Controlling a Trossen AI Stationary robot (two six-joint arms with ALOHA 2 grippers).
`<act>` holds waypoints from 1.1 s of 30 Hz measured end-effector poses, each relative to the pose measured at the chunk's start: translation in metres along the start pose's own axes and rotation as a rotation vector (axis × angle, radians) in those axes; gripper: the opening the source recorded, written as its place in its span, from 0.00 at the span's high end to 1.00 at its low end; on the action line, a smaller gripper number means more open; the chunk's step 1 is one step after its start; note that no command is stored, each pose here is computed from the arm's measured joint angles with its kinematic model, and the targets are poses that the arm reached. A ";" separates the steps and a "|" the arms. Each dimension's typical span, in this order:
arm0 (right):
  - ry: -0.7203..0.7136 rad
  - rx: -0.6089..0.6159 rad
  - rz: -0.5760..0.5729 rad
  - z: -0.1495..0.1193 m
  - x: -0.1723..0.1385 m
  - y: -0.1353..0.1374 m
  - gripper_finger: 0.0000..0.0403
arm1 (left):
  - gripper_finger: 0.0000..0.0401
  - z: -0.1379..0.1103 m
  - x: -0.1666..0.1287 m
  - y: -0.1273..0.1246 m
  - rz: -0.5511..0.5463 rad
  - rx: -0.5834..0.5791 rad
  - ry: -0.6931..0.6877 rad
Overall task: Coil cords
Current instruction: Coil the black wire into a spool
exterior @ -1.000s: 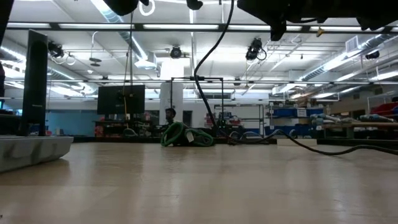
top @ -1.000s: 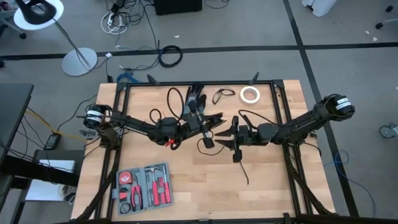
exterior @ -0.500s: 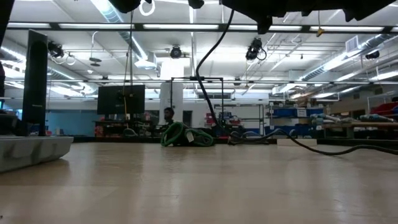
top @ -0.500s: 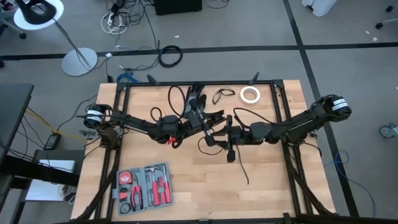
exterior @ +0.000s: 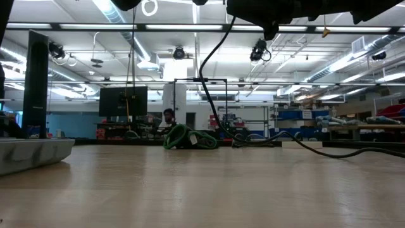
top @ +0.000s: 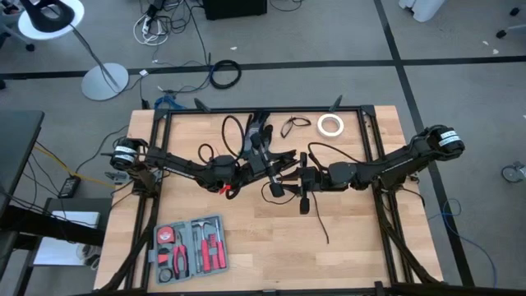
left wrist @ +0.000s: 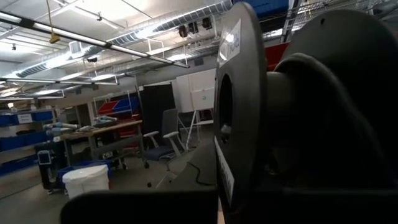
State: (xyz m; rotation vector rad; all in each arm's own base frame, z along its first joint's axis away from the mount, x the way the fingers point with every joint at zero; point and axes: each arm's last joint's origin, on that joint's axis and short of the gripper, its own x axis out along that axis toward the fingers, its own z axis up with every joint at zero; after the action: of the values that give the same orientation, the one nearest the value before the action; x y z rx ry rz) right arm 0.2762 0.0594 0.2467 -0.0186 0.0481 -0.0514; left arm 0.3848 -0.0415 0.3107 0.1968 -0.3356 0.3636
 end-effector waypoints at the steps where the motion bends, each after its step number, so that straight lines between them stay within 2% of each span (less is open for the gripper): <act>1: 0.014 -0.006 -0.005 -0.001 0.000 0.000 0.85 | 1.00 0.000 0.000 0.000 -0.001 0.000 0.000; 5: 0.092 -0.064 -0.092 -0.008 -0.002 -0.002 0.97 | 1.00 -0.001 -0.001 -0.003 -0.012 0.005 0.015; 9: 0.175 -0.096 -0.208 -0.010 -0.010 -0.008 0.97 | 1.00 -0.003 -0.005 -0.011 -0.049 0.019 0.050; 15: 0.206 -0.114 -0.275 0.001 -0.025 -0.017 0.98 | 1.00 -0.007 -0.010 -0.022 -0.091 0.055 0.126; 21: 0.259 -0.126 -0.341 0.011 -0.054 -0.020 0.99 | 1.00 -0.005 -0.020 -0.027 -0.065 0.196 0.259; 27: 0.191 -0.108 -0.374 0.029 -0.080 -0.018 0.99 | 1.00 -0.014 -0.027 -0.026 -0.032 0.350 0.418; 30: 0.121 -0.102 -0.352 0.039 -0.086 -0.014 0.99 | 1.00 -0.023 -0.029 -0.023 -0.041 0.404 0.494; 33: 0.050 -0.101 -0.314 0.048 -0.087 -0.007 0.99 | 1.00 -0.028 -0.028 -0.018 -0.004 0.431 0.534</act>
State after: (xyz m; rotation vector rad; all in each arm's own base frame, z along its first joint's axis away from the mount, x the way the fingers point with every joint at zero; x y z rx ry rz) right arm 0.1911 0.0574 0.2985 -0.1258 0.0977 -0.3629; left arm 0.3745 -0.0598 0.2727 0.5090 0.2751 0.4658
